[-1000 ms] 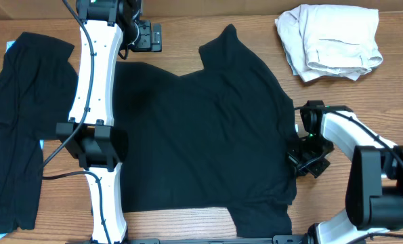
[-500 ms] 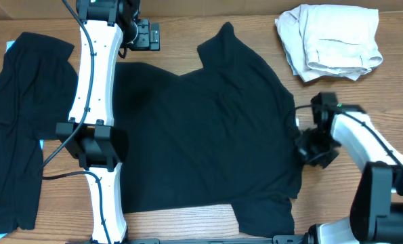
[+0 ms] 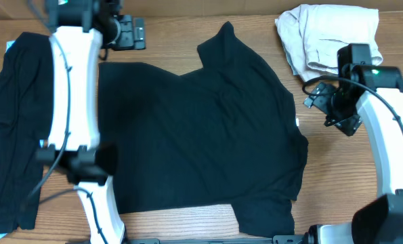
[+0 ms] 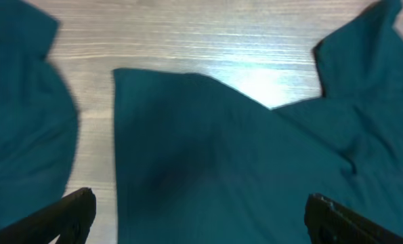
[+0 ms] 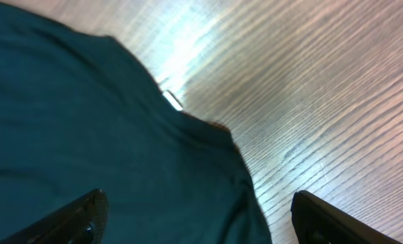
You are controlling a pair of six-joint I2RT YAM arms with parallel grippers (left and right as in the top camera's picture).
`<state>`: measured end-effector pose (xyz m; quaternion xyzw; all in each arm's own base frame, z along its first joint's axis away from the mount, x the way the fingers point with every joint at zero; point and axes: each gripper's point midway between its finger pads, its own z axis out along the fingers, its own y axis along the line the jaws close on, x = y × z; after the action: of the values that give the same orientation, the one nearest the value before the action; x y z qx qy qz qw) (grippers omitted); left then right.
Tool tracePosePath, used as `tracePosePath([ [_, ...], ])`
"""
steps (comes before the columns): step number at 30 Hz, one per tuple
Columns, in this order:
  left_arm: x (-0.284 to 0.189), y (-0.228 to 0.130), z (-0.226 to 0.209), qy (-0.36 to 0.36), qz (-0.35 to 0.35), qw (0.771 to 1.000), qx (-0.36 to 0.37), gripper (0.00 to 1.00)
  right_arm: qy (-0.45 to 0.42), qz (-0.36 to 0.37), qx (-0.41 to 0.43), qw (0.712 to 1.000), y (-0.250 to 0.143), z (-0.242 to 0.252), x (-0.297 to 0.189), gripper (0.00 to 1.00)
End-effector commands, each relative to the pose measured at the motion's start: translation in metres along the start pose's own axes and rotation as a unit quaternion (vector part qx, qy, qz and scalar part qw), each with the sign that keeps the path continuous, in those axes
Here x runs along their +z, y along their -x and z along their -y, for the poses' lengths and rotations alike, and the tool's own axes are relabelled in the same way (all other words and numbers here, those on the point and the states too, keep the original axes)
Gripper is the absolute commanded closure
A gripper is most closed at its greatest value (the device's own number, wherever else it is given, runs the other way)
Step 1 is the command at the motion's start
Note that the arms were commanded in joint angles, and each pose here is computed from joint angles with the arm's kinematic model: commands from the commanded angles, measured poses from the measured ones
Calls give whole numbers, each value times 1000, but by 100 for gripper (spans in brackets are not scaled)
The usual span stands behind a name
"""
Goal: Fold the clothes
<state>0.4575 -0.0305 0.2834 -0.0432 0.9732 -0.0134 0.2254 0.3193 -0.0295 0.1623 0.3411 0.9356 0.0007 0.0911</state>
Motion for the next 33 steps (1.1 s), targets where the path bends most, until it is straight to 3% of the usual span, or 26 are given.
tracePosePath([
  [1,-76,-11,-6,-1,56,998,-26,0,62,57,-18,996,7,-9,-52,10],
  [9,-134,-36,-7,-23,96,994,-38,0,129,127,-19,983,-22,9,-124,10],
  [14,-146,-77,-13,-22,68,996,-58,0,140,139,-19,980,-54,33,-149,10],
  [20,-115,-152,-56,88,5,983,-161,0,132,118,-20,984,-83,52,-153,10],
  [28,-40,-226,-68,103,-14,960,-261,0,108,33,-31,993,-109,53,-103,10],
  [33,-1,-277,-89,178,-53,925,-333,0,140,-17,-66,988,-127,28,-65,10],
])
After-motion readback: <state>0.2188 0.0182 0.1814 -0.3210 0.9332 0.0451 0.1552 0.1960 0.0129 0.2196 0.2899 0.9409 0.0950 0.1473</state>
